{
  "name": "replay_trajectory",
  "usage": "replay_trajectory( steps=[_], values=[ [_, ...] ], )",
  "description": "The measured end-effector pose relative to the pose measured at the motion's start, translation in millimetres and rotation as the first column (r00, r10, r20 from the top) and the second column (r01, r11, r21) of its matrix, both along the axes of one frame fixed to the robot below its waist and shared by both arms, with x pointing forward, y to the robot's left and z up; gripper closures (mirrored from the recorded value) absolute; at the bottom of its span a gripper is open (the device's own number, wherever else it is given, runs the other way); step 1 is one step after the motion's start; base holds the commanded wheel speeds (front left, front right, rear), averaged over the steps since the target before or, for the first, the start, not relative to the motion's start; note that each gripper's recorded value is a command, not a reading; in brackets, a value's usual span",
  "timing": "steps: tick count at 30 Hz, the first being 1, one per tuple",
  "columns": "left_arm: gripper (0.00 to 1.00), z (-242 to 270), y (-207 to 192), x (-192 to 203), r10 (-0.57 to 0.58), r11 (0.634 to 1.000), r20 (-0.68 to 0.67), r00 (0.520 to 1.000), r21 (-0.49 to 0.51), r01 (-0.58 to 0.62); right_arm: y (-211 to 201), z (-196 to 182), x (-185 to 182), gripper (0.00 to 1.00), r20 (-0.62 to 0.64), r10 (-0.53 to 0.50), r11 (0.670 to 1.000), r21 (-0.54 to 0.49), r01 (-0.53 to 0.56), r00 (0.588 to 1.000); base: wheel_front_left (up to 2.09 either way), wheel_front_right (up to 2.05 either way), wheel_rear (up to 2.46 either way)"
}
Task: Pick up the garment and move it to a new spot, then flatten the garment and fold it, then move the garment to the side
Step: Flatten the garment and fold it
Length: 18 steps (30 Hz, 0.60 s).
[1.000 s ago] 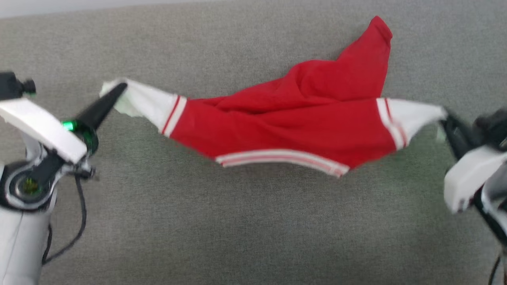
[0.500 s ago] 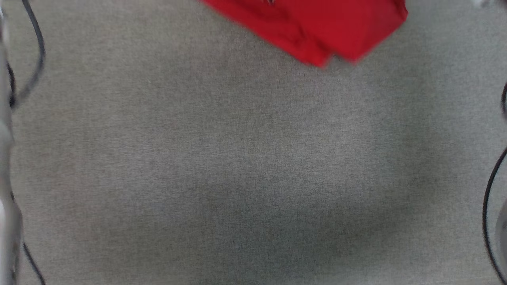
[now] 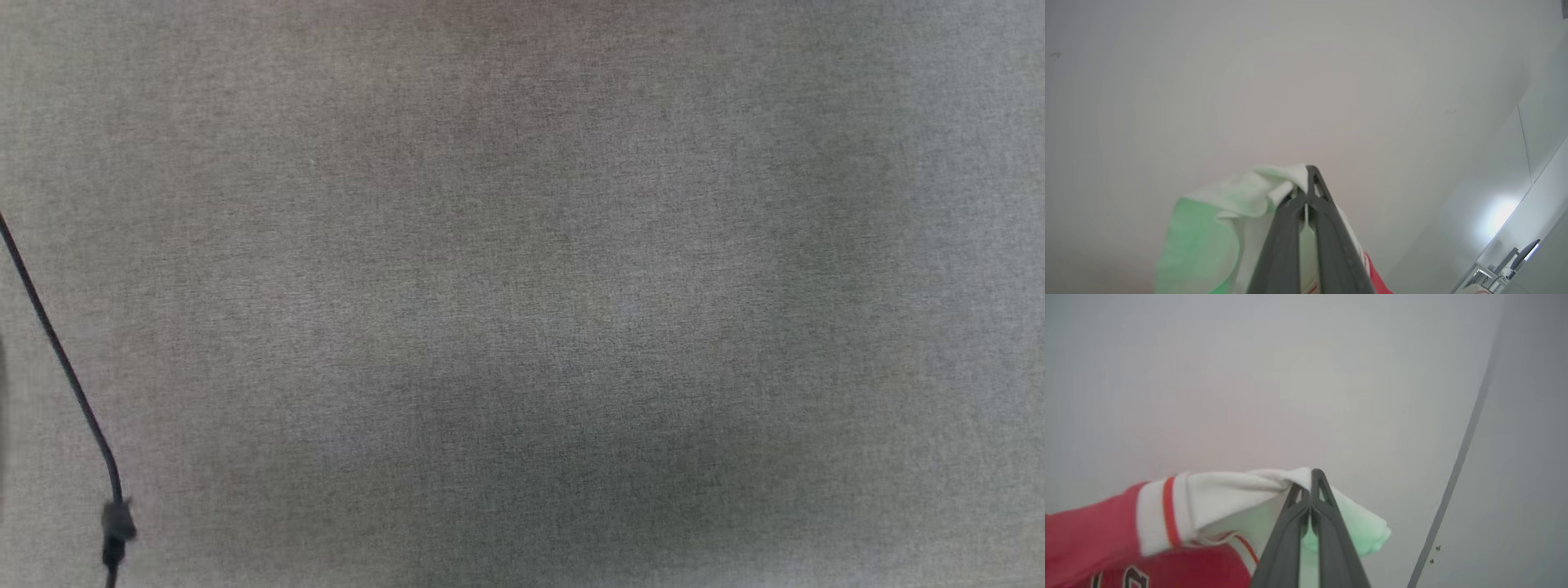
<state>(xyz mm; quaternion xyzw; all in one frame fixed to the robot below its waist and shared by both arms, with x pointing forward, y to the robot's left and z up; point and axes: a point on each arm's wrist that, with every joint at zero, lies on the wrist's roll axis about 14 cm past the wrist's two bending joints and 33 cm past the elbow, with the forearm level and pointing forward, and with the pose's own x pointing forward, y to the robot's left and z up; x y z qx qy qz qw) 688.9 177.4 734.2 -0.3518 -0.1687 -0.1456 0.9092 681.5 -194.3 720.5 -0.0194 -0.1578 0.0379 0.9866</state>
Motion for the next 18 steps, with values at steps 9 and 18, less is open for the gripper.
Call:
replay_trajectory(
  steps=[9,18],
  values=[
    [1.0,-156.7,-3.9,-51.4,-0.101,0.995,-0.318,0.943,-0.01,0.104,-3.8,-135.9,-28.8,1.0,-0.302,0.018,0.996,-0.081,-0.045,0.953,0.0,0.0,0.0],
    [1.0,-262.3,2.5,-164.9,-0.167,0.986,-0.556,0.815,-0.077,0.149,-25.3,-228.8,-122.8,1.0,-0.556,0.051,0.993,-0.057,-0.099,0.829,0.0,0.0,0.0]
  ],
)
